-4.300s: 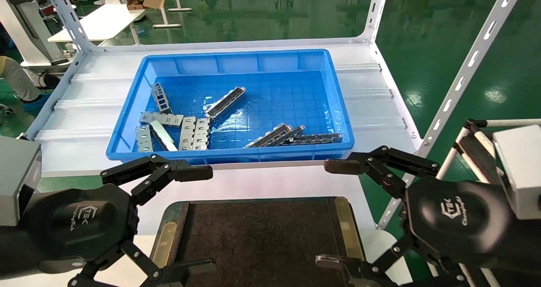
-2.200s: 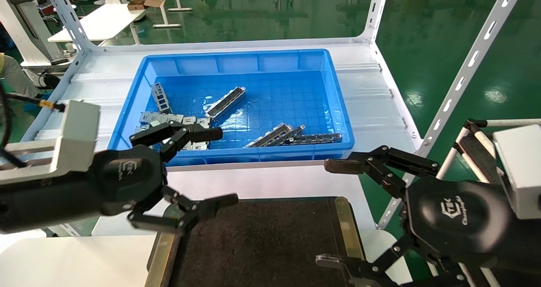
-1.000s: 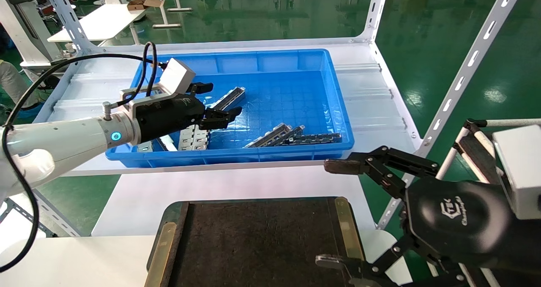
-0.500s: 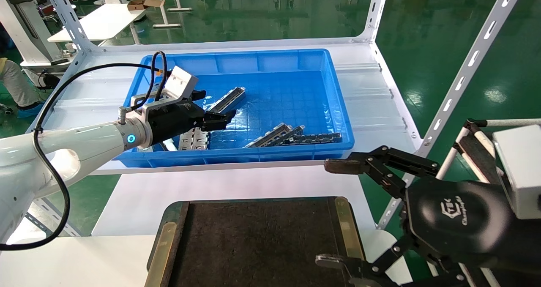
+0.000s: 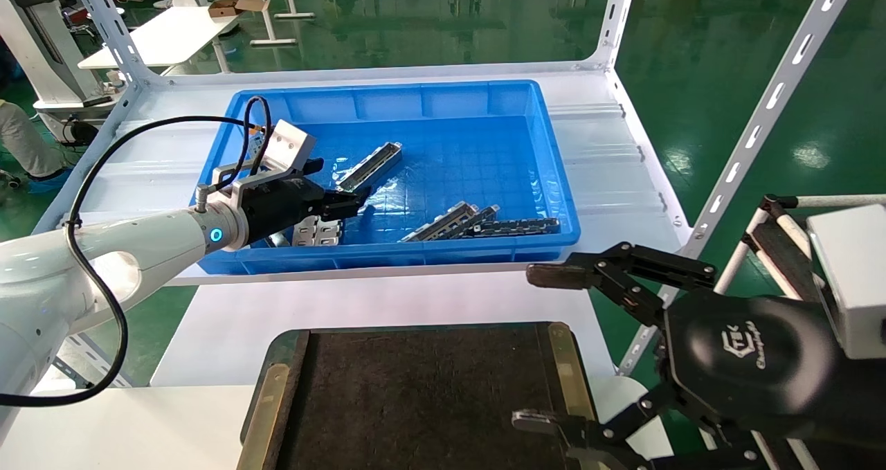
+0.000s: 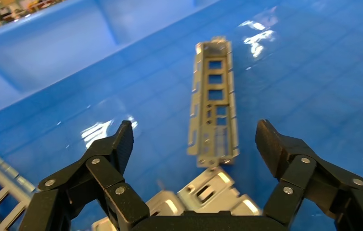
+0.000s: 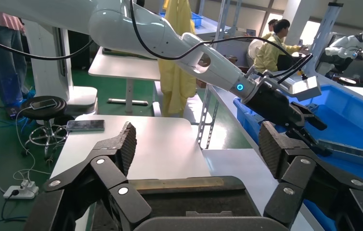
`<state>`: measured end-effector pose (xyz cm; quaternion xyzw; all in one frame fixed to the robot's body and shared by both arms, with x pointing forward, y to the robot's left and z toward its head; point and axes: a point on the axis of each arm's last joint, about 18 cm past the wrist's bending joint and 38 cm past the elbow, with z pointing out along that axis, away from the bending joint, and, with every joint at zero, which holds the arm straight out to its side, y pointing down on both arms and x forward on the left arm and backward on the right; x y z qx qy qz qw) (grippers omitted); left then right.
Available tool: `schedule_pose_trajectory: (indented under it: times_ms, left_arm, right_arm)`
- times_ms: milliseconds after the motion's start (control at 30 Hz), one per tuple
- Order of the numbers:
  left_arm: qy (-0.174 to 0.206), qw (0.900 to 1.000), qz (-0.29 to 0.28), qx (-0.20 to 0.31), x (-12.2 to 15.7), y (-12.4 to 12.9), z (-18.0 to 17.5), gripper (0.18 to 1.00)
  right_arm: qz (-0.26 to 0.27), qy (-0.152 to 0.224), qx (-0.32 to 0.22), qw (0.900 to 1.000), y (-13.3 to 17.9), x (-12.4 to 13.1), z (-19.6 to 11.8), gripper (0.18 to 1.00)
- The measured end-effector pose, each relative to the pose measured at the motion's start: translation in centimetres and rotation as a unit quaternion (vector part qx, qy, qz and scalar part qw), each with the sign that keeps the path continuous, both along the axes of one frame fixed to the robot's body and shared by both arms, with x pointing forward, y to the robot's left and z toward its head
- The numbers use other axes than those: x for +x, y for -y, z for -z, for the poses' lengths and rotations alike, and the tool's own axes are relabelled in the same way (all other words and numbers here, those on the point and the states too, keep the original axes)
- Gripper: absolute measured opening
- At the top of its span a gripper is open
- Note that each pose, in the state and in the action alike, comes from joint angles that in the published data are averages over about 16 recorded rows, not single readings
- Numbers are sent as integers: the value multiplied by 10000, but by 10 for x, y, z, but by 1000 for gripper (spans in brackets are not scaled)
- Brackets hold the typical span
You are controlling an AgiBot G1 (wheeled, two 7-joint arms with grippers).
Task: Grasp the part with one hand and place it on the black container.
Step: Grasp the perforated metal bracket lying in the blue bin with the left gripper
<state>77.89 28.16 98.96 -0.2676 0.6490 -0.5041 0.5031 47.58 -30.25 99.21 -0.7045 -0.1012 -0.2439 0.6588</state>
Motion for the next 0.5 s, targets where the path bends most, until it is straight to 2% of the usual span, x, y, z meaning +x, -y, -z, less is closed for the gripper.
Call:
schedule_pose_trajectory:
  times_ms: [100,367,500]
  left_arm:
    - [-4,9999,-116,-7,2,-2,1,933]
    - [-8,9995,-304,-35,7,-2,4,805]
    - [-12,9995,-308,-52,8,1,5,730]
  right_arm:
    - [0,0,0,10000,0,0,0,928]
    - [0,0,0,10000,0,0,0,811]
    - [0,0,0,10000,0,0,0,718]
